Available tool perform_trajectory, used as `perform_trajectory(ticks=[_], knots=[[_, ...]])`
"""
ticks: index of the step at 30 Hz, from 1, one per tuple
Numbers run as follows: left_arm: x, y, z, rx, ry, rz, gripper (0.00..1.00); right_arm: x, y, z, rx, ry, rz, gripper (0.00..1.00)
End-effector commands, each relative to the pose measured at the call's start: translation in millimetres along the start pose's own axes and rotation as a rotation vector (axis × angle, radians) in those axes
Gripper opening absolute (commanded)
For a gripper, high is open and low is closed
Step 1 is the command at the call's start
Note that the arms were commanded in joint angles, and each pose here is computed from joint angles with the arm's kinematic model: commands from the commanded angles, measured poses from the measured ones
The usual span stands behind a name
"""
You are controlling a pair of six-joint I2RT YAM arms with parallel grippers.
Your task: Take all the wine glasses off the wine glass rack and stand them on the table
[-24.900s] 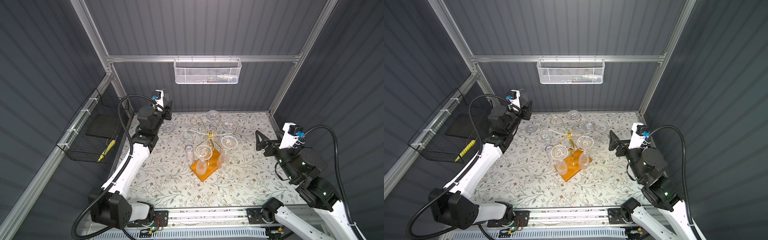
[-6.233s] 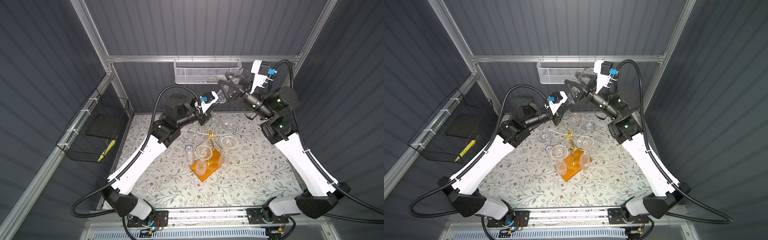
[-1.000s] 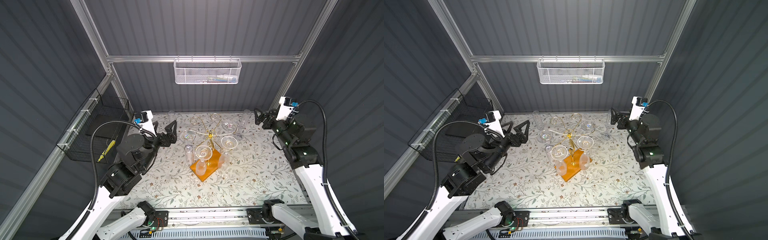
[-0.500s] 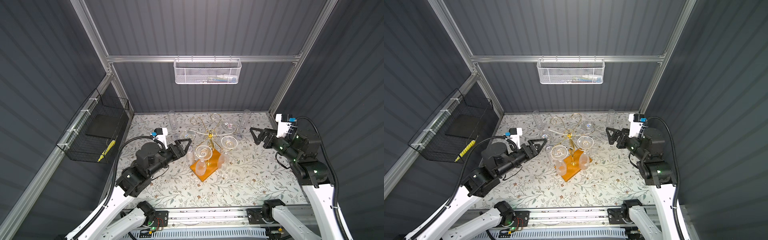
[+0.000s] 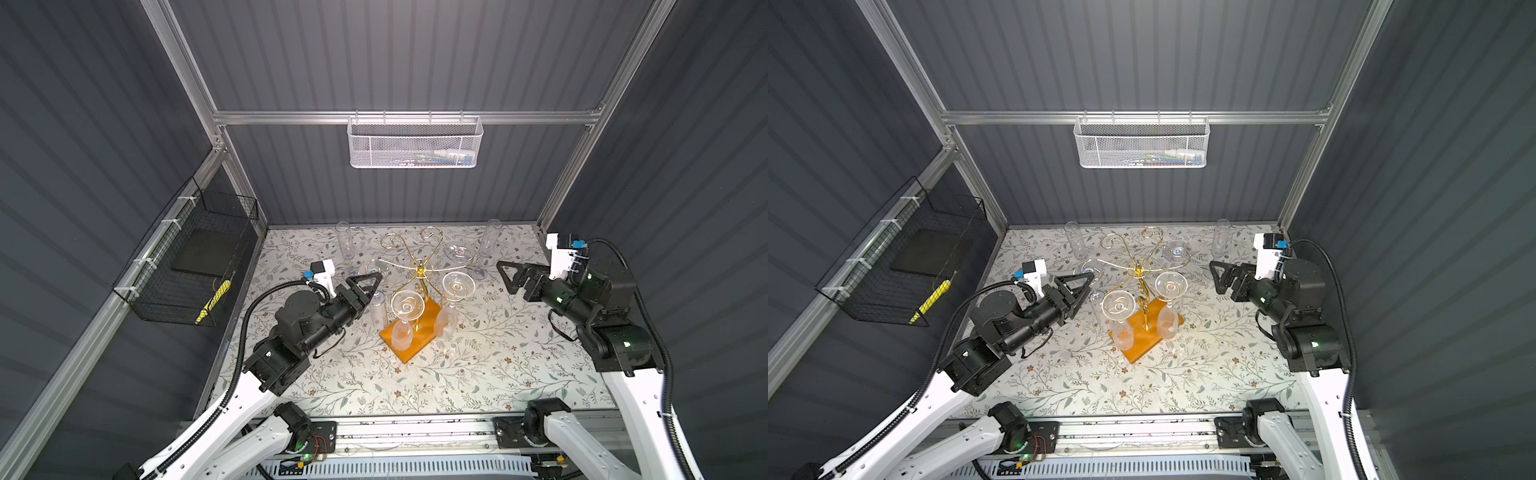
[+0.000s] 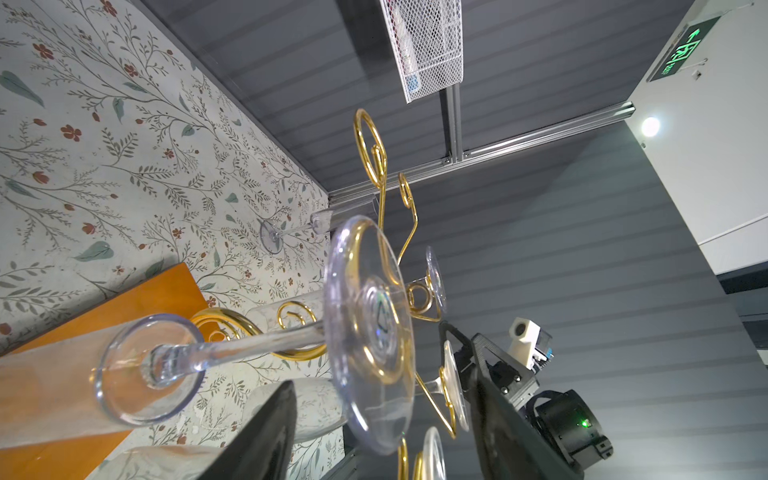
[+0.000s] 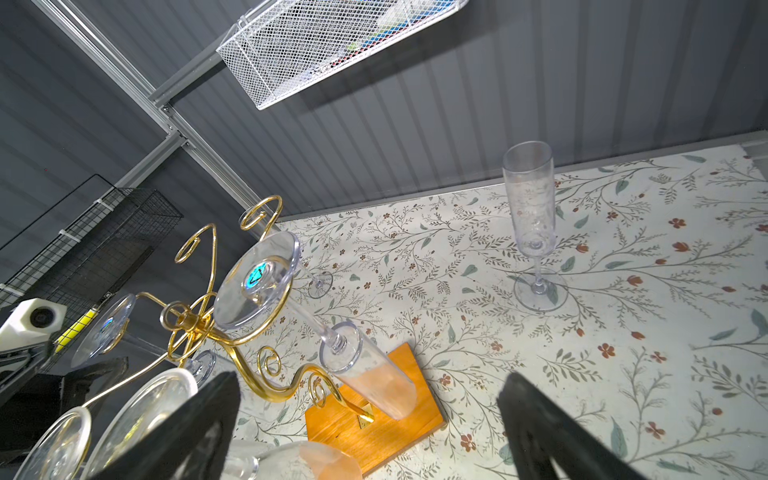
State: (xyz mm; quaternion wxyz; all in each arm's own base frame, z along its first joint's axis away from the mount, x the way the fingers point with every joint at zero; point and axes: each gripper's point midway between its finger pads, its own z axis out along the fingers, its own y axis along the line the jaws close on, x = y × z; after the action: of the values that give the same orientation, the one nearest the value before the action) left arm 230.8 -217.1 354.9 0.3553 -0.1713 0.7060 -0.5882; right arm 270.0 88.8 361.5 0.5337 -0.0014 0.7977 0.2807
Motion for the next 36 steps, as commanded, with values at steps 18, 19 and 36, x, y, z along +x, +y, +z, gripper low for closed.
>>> perform_trajectory(ticks=[18, 19, 36], knots=[[-13.4, 7.4, -9.5, -0.012, -0.092, -0.091, 0.29, 5.8, -5.1, 2.7, 0.017, 0.011, 0.027, 0.99], [-13.5, 7.9, -9.1, -0.014, -0.093, -0.091, 0.27, 5.8, -5.2, 2.7, 0.017, 0.011, 0.027, 0.99], [-15.9, 9.6, -10.9, -0.019, -0.109, -0.133, 0.07, 10.6, -9.2, 4.3, 0.026, 0.013, 0.044, 0.99]])
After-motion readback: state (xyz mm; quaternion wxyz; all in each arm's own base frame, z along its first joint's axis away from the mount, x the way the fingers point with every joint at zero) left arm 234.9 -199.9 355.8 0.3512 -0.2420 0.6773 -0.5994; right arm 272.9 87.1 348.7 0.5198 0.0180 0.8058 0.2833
